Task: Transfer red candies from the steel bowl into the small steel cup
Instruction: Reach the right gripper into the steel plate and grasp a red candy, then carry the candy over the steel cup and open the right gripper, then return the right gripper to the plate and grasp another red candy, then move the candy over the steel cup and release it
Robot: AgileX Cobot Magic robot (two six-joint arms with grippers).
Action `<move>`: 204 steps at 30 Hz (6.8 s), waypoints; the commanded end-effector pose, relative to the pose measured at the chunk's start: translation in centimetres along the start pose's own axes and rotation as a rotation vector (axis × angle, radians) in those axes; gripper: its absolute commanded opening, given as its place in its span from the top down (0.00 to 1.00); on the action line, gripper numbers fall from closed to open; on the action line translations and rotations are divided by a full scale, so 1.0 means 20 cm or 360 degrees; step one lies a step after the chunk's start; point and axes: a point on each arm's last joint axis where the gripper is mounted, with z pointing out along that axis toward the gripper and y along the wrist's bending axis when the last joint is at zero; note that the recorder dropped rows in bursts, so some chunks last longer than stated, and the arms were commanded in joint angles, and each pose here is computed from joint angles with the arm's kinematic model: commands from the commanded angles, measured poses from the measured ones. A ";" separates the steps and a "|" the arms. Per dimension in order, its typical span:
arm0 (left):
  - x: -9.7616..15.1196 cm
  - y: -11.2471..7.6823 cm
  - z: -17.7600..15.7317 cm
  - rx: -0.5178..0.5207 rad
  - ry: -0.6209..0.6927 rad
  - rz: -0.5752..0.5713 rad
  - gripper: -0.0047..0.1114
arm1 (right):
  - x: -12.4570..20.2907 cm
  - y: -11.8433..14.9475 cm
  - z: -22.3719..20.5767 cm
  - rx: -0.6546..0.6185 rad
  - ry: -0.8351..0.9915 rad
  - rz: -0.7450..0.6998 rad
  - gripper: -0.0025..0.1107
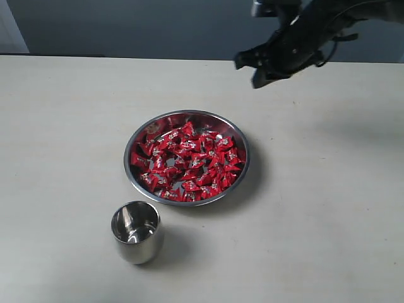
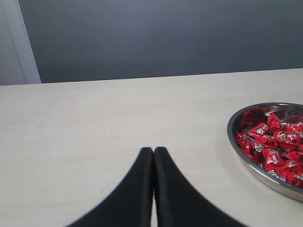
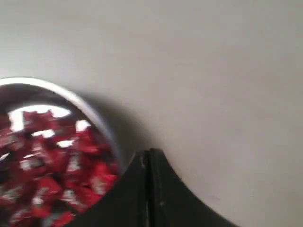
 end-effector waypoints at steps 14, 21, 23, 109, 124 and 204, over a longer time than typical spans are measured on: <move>0.00 0.00 0.00 -0.0007 -0.0013 -0.0003 0.96 | 0.11 0.62 0.44 -0.0445 0.0073 -0.0447 0.57; 0.00 0.00 0.00 -0.0007 -0.0013 -0.0003 0.96 | 0.16 0.64 0.49 -0.0471 0.0172 -0.0364 0.57; 0.00 0.00 0.00 -0.0007 -0.0013 -0.0003 0.96 | 0.17 0.65 0.49 -0.0476 0.0193 -0.0351 0.57; 0.00 0.00 0.00 -0.0007 -0.0013 -0.0003 0.96 | 0.40 1.19 -0.02 -0.0637 0.0664 -0.1123 0.88; 0.00 0.00 0.00 -0.0007 -0.0013 -0.0003 0.96 | 0.22 1.03 0.08 0.0121 0.0201 -0.1079 0.66; 0.00 0.00 0.00 -0.0007 -0.0013 -0.0003 0.96 | 0.44 1.26 -0.04 -0.0482 0.0664 -0.1111 0.98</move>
